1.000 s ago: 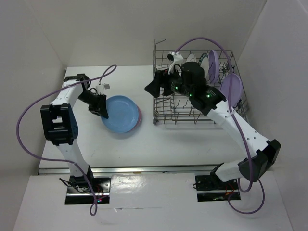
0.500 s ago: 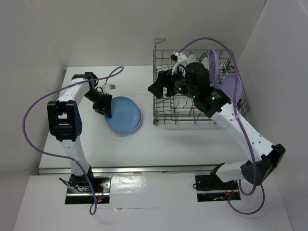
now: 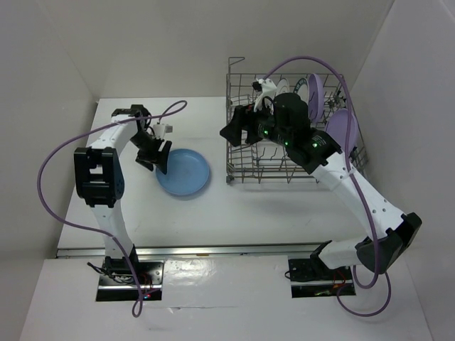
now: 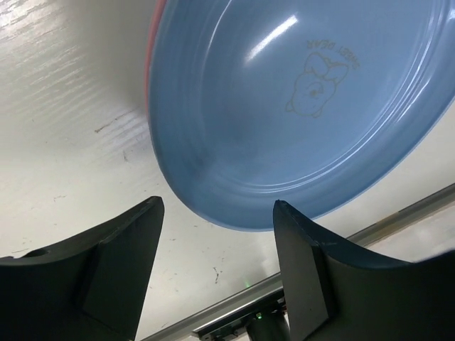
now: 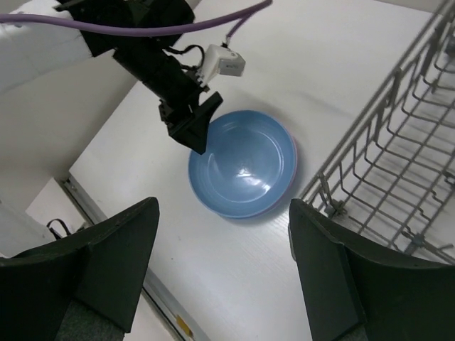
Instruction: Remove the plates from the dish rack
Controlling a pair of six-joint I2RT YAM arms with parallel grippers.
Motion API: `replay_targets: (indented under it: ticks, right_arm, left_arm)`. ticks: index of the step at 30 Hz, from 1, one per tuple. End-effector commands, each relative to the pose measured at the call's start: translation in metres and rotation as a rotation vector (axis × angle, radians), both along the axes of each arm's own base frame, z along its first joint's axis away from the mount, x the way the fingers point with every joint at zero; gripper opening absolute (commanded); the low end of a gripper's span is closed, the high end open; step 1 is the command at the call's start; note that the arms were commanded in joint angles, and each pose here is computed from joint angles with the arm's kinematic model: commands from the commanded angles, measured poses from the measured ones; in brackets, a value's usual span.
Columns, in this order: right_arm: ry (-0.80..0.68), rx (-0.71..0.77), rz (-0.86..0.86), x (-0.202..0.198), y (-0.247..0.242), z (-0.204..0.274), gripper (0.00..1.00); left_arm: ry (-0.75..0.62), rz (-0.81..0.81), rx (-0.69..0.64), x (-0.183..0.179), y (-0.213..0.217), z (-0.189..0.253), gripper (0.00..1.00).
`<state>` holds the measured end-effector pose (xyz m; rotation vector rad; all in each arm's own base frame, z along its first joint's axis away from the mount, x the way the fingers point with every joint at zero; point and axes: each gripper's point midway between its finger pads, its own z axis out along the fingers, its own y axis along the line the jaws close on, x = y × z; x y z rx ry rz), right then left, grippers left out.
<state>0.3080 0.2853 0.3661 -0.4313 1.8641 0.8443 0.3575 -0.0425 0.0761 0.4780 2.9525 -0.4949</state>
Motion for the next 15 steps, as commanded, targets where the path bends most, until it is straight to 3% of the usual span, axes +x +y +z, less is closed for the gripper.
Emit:
replay_targets:
  ticks: [1, 2, 8, 15]
  right_arm:
    - [-0.039, -0.006, -0.114, -0.001, -0.025, 0.028, 0.81]
    - [-0.043, -0.017, -0.169, 0.004, -0.038, 0.034, 0.85]
    - [0.17, -0.22, -0.519, 0.053, -0.143, -0.012, 0.88]
    - [0.158, -0.127, -0.495, 0.06, -0.166, -0.014, 0.88]
  left_arm:
    - [-0.099, -0.007, 0.031, 0.01, 0.002, 0.03, 0.76]
    - [-0.099, -0.007, 0.031, 0.01, 0.002, 0.03, 0.76]
    - [-0.089, -0.017, 0.022, 0.01, -0.003, 0.024, 0.76]
    - [-0.087, 0.0, 0.021, 0.014, -0.003, 0.008, 0.76]
